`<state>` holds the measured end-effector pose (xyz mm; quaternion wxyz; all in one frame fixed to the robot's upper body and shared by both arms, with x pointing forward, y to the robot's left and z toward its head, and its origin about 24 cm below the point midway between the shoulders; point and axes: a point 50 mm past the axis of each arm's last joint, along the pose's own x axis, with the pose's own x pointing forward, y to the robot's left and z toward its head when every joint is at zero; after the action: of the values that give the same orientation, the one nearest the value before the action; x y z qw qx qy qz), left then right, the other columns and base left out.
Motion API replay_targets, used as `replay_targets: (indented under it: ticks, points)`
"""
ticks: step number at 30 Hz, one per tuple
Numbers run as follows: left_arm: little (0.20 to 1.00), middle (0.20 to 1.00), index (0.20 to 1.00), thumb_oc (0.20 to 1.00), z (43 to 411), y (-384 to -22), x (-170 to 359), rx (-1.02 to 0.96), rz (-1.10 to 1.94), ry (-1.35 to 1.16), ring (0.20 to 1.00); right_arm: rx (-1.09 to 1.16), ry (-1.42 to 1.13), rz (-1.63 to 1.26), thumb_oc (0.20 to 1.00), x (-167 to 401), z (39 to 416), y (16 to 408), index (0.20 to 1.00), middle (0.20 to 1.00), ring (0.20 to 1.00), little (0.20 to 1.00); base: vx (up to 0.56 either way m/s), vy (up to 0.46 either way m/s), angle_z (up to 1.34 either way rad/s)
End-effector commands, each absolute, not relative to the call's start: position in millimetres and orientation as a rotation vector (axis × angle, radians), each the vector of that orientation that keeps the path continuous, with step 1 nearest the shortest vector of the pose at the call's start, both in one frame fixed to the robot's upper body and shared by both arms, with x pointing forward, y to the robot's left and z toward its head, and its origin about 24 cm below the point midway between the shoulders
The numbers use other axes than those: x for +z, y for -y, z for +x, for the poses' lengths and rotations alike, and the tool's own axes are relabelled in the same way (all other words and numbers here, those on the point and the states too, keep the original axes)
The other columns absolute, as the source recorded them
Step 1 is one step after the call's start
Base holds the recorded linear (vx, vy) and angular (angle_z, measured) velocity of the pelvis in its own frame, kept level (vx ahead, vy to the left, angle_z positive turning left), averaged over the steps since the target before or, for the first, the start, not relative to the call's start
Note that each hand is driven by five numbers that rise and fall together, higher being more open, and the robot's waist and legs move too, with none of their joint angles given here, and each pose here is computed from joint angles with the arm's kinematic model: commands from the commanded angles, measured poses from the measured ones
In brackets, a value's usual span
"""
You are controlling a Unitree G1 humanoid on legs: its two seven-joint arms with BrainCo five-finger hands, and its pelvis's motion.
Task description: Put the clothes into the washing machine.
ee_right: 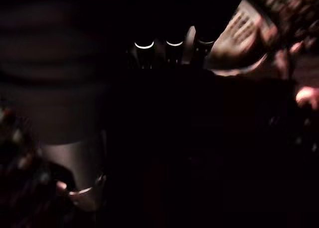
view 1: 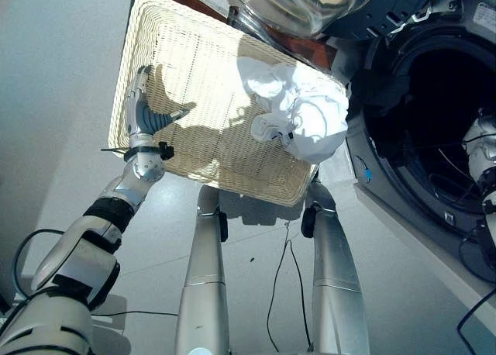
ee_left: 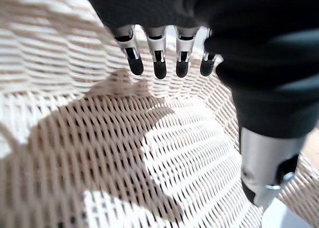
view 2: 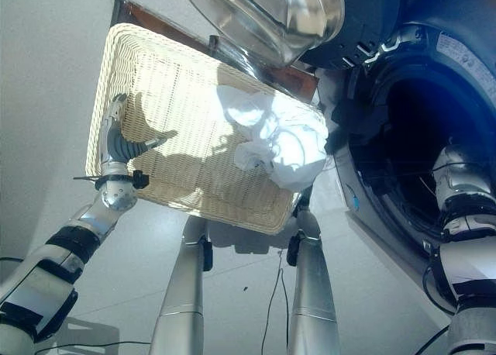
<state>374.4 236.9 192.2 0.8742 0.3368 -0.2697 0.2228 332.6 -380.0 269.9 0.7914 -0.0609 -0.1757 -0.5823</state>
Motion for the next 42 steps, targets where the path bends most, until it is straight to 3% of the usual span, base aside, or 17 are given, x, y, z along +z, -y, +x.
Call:
replay_targets:
  ticks: [1, 6, 7, 9, 19, 33, 42]
  points:
    - [1.000, 1.000, 1.000, 1.000, 377.7, -231.3, 200.5, 0.484, 0.655, 0.588, 1.000, -1.262, 0.463, -0.258, 1.000, 291.5, 318.0, 392.9, 1.000, 1.000, 1.000, 1.000, -0.01, -0.003, 0.04]
    - [1.000, 1.000, 1.000, 1.000, 378.1, -230.5, 200.9, 0.483, 0.656, 0.588, 1.000, -1.212, 0.455, -0.271, 1.000, 284.7, 323.3, 387.2, 1.000, 1.000, 1.000, 1.000, 0.00, 0.001, 0.03]
    - [1.000, 1.000, 1.000, 1.000, 379.4, -227.1, 202.4, 0.491, 0.645, 0.592, 1.000, -1.000, 0.426, -0.298, 1.000, 262.6, 341.6, 365.5, 1.000, 1.000, 1.000, 1.000, -0.01, 0.014, 0.08]
    - [1.000, 1.000, 1.000, 1.000, 379.5, -226.9, 203.0, 0.494, 0.643, 0.595, 1.000, -0.918, 0.409, -0.338, 1.000, 249.8, 348.1, 353.9, 1.000, 1.000, 1.000, 1.000, -0.01, 0.022, 0.04]
    - [1.000, 1.000, 1.000, 1.000, 380.5, -221.3, 204.3, 0.519, 0.616, 0.617, 1.000, -0.719, 0.293, -0.509, 1.000, 195.3, 363.6, 320.7, 1.000, 1.000, 1.000, 1.000, 0.00, 0.000, 0.00]
    - [1.000, 1.000, 1.000, 1.000, 382.7, -216.5, 203.5, 0.511, 0.602, 0.620, 1.000, -0.704, 0.110, -0.685, 1.000, 164.7, 365.0, 325.4, 1.000, 1.000, 1.000, 1.000, 0.00, 0.000, 0.00]
    - [1.000, 1.000, 1.000, 1.000, 387.0, -210.2, 213.3, 0.486, 0.601, 0.639, 1.000, -0.857, -0.105, -1.201, 1.000, 188.0, 365.0, 345.9, 1.000, 1.000, 1.000, 1.000, 0.00, 0.000, 0.00]
